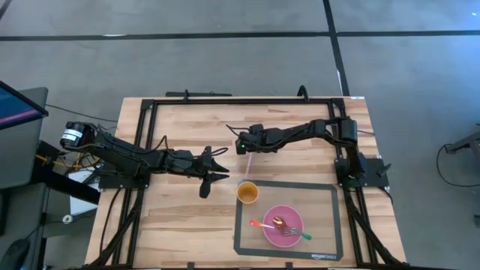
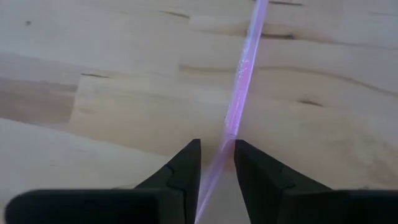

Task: Pick & Place Utensil
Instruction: Put the pink straw in the yellow cup

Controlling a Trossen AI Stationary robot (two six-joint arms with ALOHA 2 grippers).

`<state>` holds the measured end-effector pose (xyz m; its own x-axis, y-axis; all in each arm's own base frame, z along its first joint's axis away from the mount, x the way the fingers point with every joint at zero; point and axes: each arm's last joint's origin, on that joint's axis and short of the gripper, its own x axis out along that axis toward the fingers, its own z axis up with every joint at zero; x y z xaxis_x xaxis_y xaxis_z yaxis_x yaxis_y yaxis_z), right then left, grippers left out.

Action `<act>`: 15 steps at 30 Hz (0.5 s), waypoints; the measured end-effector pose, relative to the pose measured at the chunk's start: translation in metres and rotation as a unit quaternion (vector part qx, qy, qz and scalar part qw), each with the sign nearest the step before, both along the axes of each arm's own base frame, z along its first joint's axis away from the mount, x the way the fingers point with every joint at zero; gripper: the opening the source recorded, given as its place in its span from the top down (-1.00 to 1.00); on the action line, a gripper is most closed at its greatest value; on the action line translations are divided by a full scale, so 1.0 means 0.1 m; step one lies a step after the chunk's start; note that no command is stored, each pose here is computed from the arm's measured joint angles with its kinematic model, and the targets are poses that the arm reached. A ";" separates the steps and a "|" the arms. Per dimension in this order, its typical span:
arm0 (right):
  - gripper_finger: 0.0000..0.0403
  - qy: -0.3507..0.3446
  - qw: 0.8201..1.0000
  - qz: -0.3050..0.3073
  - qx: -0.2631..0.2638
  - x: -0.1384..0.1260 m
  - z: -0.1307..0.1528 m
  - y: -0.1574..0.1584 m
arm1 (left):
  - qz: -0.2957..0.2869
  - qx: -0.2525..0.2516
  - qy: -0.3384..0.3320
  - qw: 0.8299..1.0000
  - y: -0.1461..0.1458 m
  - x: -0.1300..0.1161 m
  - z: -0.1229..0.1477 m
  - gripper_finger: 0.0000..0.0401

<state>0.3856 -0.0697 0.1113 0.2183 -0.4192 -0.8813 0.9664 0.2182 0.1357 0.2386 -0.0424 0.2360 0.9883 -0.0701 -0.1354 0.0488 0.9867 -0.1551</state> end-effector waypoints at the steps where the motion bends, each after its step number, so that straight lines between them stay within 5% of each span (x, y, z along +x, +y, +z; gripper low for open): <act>1: 0.55 0.003 1.000 0.005 -0.001 0.00 -0.01 0.00 | 0.000 0.000 0.000 1.000 0.00 0.00 0.00 0.56; 9: 0.96 0.032 0.997 0.073 -0.021 0.01 -0.01 0.02 | 0.000 0.000 0.000 1.000 0.00 0.00 0.00 0.56; 15: 0.97 0.030 0.993 0.110 -0.035 0.00 0.11 0.07 | 0.000 0.000 0.000 1.000 0.00 0.00 0.00 0.56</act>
